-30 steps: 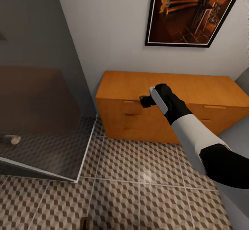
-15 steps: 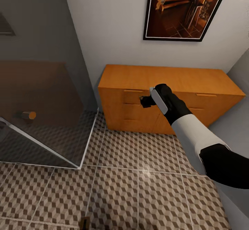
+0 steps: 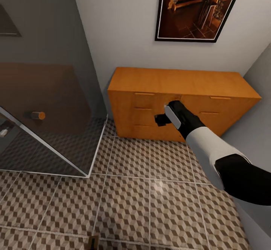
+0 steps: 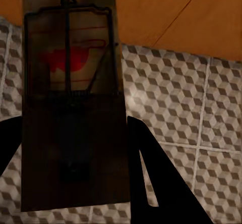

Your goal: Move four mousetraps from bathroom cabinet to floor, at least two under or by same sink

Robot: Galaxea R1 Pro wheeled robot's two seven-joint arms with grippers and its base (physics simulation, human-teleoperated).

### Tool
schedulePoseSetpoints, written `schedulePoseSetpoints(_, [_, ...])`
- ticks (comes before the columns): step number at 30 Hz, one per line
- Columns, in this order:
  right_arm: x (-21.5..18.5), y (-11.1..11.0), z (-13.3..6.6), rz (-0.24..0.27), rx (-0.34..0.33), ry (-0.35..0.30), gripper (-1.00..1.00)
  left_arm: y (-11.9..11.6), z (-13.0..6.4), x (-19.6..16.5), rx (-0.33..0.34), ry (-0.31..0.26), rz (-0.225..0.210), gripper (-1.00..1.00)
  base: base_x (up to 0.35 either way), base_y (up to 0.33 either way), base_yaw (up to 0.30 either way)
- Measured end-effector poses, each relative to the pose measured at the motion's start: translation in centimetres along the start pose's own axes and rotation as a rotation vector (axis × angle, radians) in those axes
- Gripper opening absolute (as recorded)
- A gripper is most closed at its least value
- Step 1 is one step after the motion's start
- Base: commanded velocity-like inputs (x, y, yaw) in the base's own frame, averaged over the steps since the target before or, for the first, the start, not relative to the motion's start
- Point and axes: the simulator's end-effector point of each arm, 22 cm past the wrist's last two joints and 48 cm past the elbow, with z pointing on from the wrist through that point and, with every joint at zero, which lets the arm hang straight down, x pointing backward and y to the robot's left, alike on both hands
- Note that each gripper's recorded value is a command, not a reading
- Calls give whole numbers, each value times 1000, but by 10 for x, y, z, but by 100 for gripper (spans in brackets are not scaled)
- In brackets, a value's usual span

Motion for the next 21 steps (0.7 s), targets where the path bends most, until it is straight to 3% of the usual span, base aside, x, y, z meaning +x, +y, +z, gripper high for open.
schedulePoseSetpoints(7, [86, 2, 68, 70, 7, 32, -100, -4, 0, -1, 4, -1, -5, -100, -4, 0, 0])
schedulePoseSetpoints(15, [195, 12, 112, -31, -32, 31, -100, -4, 0, -1, 4, -1, -6, -100, 0, 0, 0])
schedulePoseSetpoints(19, [279, 22, 126, -65, -51, 27, -100, -5, 0, -1, 5, -1, -6, -100, 0, 0, 0])
schedulePoseSetpoints(21, [350, 33, 128, -66, -71, 37, -100, -5, 0, -1, 5, -1, -6, -100, 0, 0, 0])
